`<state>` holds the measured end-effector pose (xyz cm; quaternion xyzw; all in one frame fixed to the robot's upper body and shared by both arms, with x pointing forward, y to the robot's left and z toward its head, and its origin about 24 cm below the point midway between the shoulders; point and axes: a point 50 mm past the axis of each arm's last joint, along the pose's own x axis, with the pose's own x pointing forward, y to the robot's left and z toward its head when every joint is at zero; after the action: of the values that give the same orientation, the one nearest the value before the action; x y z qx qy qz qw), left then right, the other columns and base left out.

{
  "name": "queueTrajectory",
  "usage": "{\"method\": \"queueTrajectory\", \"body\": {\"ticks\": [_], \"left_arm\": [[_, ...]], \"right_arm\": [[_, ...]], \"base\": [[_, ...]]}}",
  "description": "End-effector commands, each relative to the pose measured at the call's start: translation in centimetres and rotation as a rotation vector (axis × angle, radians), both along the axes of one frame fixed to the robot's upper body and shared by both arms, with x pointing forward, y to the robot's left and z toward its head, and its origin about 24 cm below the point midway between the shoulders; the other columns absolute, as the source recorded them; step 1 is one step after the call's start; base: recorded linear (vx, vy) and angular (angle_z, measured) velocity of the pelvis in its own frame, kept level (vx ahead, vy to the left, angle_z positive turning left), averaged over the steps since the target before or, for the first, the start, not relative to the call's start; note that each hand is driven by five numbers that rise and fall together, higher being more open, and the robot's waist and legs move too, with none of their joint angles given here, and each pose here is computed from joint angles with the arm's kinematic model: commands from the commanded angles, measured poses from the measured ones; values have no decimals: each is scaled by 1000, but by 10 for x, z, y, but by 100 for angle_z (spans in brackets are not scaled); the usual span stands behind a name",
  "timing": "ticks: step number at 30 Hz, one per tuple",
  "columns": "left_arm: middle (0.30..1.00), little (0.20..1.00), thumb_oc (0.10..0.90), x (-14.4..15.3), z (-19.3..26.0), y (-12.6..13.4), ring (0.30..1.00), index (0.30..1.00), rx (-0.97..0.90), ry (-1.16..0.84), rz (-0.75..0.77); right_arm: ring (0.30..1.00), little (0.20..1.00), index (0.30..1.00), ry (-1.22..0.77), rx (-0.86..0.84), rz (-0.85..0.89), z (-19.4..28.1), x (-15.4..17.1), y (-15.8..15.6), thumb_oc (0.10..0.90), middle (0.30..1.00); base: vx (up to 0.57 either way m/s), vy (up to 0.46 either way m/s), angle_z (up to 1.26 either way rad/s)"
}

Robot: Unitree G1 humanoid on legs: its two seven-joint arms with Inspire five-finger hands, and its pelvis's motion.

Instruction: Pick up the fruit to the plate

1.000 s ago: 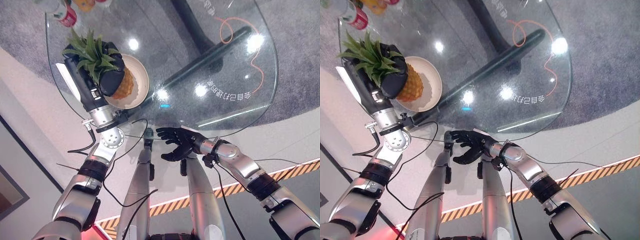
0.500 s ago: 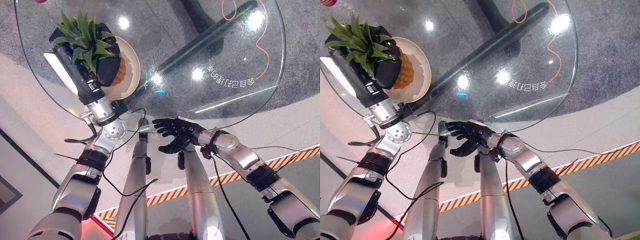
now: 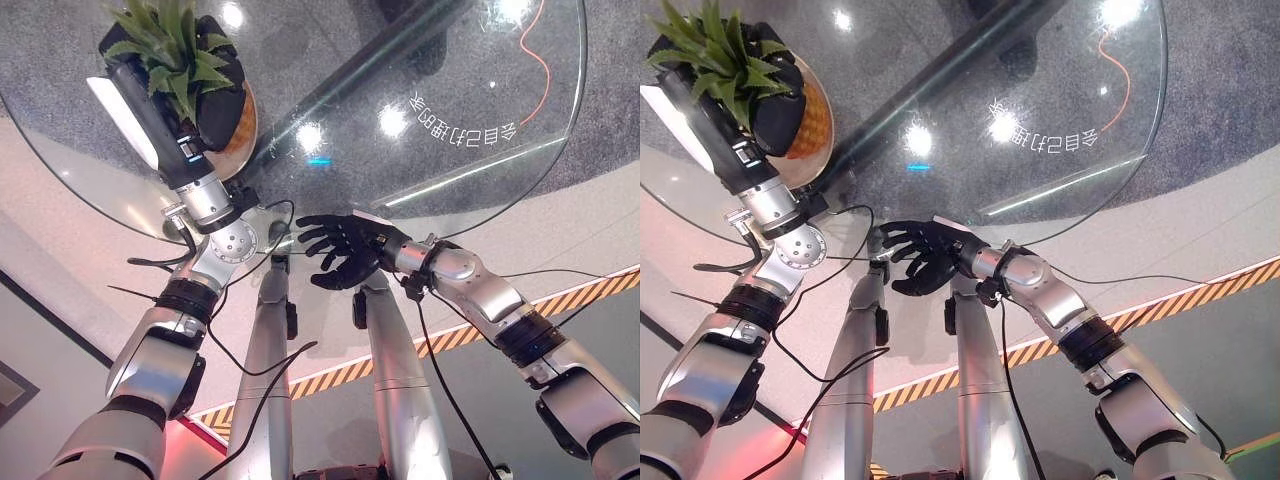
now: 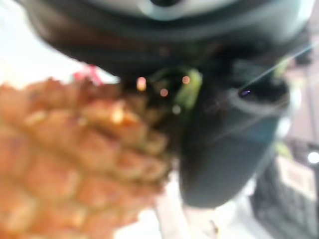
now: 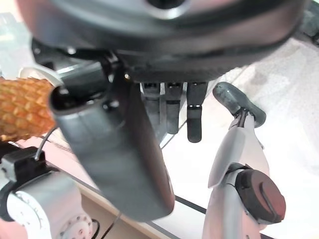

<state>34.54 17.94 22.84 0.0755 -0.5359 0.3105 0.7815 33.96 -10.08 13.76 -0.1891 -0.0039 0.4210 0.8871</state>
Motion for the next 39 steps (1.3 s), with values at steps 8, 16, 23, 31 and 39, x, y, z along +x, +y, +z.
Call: {"method": "queueTrajectory", "body": {"ticks": [8, 16, 23, 31, 39], "left_arm": [[300, 200, 100, -5, 38, 8, 300, 300, -93, -170, -48], [300, 200, 100, -1, 35, 10, 300, 300, -81, -147, -4], [300, 200, 100, -5, 34, 10, 300, 300, -73, -193, 30], [300, 200, 100, -6, 36, 11, 300, 300, -71, -217, 57], [300, 200, 100, -5, 33, 16, 300, 300, -80, -187, 63]], "right_arm": [[900, 900, 900, 46, 23, 56, -16, -7, 11, 800, 900], [900, 900, 900, 35, 26, 65, -15, -6, 11, 800, 900], [900, 900, 900, 36, 21, 67, -17, -8, 12, 800, 900], [900, 900, 900, 39, 22, 67, -16, -9, 15, 800, 900], [900, 900, 900, 36, 26, 63, -16, -8, 15, 800, 900]], "base": [[0, 0, 0], [0, 0, 0], [0, 0, 0], [-6, 1, 2], [-2, 0, 1]]}}
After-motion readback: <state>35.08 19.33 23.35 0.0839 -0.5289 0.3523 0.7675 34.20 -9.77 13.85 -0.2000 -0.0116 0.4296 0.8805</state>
